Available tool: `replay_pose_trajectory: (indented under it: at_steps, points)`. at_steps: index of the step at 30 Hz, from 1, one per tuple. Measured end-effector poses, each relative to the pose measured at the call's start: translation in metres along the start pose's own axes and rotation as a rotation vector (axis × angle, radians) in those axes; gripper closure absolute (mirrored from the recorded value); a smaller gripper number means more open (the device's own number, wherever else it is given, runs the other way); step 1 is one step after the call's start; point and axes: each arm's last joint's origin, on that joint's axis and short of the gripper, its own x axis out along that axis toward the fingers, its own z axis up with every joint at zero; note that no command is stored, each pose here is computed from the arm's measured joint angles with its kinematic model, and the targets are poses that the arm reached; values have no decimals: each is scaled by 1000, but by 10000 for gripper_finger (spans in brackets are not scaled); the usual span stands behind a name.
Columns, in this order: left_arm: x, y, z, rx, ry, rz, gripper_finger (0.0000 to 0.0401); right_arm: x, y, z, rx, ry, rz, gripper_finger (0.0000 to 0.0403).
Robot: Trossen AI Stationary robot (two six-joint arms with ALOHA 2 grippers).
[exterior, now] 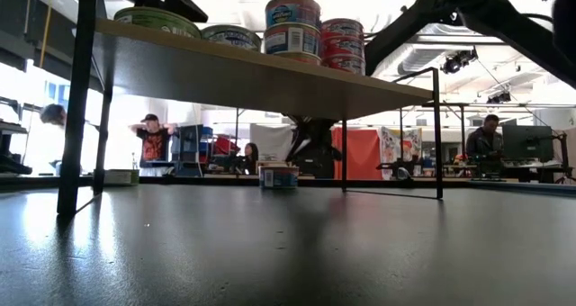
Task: Stack canned seafood by type on shelf
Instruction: Stack the blue tuna can on the top of the other blue tuna can on the shelf
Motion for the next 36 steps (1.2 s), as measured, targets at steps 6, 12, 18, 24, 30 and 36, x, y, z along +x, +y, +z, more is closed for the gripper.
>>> replay_pose_trajectory:
  at_steps: [6, 12, 18, 24, 30, 36]
  points:
    - [0, 0, 0, 18, 3, -4, 401, 11, 1, -7, -4, 25, -16, 403]
    - [0, 0, 0, 27, 5, -5, 401, 11, 1, -11, 22, -19, -125, 403]
    - [0, -1, -1, 37, 25, -24, 401, 6, -5, -12, 22, -42, -242, 403]
    - [0, -1, -2, 46, 46, -43, 401, -3, -13, -10, -5, 6, -302, 403]
    - [0, -1, -2, 45, 46, -44, 401, -20, -30, -16, -70, 154, -457, 403]
    - [0, -1, -2, 39, 47, -44, 401, -50, -50, -21, -112, 260, -655, 403]
